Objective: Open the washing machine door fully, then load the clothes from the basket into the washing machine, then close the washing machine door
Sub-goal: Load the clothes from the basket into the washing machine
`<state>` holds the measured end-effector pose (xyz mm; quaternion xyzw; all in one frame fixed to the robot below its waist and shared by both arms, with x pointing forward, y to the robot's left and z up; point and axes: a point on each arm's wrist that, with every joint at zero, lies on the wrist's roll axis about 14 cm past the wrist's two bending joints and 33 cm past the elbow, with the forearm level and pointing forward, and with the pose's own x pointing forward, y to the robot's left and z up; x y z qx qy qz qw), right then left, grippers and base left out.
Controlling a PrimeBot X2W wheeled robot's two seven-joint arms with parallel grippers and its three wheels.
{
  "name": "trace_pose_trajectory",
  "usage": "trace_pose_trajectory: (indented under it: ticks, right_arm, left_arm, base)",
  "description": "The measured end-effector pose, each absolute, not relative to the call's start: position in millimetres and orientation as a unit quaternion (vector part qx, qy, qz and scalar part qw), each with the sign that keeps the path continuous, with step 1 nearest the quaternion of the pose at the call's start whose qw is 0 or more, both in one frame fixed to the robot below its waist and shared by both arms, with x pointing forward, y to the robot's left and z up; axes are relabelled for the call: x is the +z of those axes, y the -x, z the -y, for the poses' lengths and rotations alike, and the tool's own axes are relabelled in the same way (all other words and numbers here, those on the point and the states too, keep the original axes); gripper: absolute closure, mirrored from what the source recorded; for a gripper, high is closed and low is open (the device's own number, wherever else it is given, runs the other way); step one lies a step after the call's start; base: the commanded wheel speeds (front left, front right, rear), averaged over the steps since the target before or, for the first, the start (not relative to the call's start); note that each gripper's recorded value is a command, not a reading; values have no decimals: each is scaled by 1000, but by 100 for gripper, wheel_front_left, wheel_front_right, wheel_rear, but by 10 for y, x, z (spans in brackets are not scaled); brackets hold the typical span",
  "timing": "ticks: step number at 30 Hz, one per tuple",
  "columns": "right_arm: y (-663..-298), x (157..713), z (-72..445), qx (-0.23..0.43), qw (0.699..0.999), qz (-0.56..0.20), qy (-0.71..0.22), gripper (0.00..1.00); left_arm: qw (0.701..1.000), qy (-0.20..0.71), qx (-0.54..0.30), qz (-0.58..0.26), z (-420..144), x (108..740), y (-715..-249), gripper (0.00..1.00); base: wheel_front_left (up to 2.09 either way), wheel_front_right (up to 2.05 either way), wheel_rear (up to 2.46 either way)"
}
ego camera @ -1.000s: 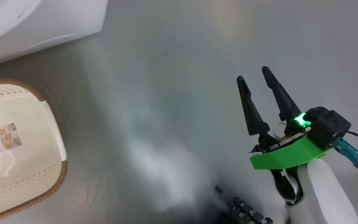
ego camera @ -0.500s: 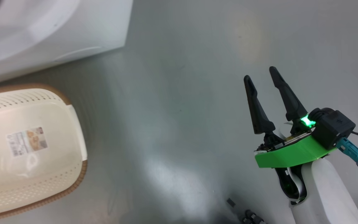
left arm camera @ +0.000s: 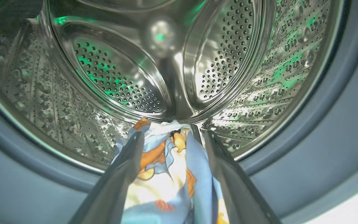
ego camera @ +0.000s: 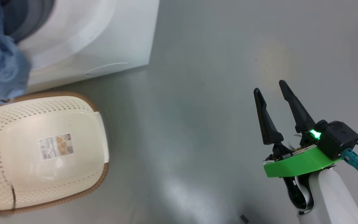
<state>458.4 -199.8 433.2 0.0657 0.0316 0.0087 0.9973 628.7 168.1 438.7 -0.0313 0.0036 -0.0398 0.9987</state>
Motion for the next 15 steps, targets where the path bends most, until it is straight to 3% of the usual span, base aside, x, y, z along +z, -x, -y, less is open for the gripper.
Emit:
trace_pose_trajectory:
  ticks: [15]
  right_arm:
    - [-4518,4383,1870,30,997,-29,-66,0]
  left_arm:
    - [999,49,-4,-20,-1754,4428,-5177,0]
  base:
    - [0,0,0]
